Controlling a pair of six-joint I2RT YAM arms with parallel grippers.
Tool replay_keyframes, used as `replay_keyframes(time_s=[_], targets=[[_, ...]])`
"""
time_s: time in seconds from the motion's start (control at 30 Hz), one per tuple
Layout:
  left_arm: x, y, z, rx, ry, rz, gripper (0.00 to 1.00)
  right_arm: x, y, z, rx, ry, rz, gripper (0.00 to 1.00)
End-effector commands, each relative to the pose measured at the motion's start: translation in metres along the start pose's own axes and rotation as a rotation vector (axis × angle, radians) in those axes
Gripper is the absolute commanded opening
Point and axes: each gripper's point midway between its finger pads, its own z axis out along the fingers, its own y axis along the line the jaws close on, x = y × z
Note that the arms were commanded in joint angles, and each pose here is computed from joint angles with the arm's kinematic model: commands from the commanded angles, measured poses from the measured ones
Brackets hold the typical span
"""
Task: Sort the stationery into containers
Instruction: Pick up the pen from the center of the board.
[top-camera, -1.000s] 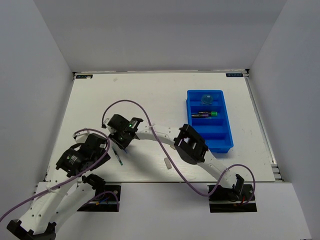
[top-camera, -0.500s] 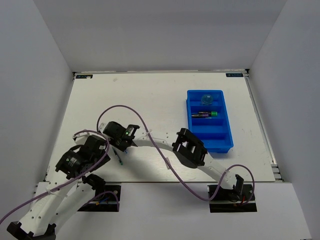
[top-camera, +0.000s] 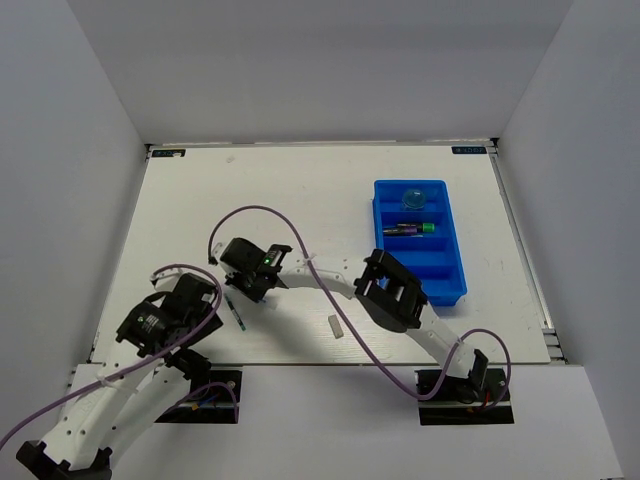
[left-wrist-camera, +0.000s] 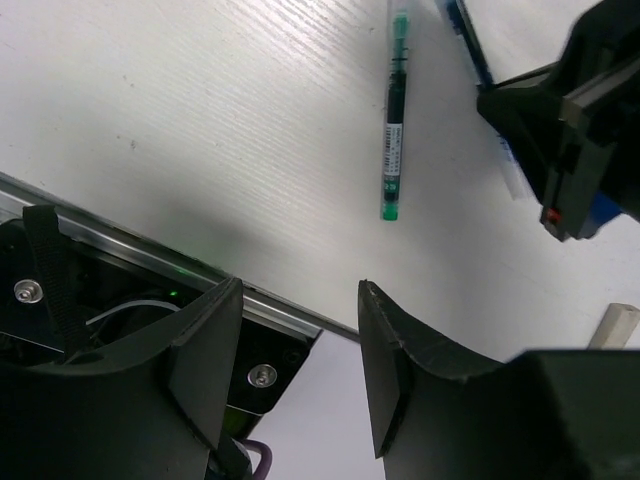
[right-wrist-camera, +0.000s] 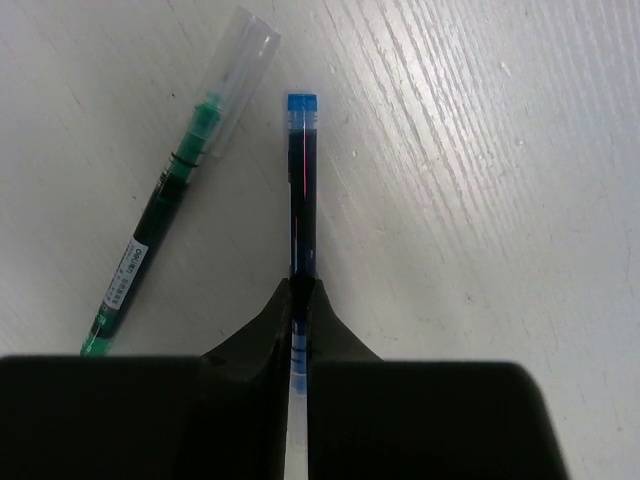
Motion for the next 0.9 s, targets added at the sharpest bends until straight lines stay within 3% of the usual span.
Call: replay_keyframes(time_s=[0.0, 0.17, 0.57, 0.87], targets=[[0.015, 0.019, 0.002, -0.074, 0.053, 0.036, 0.60, 0.131, -0.013, 0.015, 0.028, 0.412, 0.024, 0.00], [0.019, 0.015, 0.009, -0.072, 0.072, 0.041, 0.60, 0.134, -0.028, -0.001, 0.031, 0.410, 0.056, 0.00], [0.020, -0.002, 0.024, -0.044, 0.084, 0.038, 0.60, 0.044, -0.067, -0.108, -0.044, 0.136, 0.097, 0.00], [0.023, -0.032, 0.045, -0.033, 0.142, 0.025, 0.63, 0.022, -0.102, -0.161, 0.033, 0.025, 0.082, 0.00]])
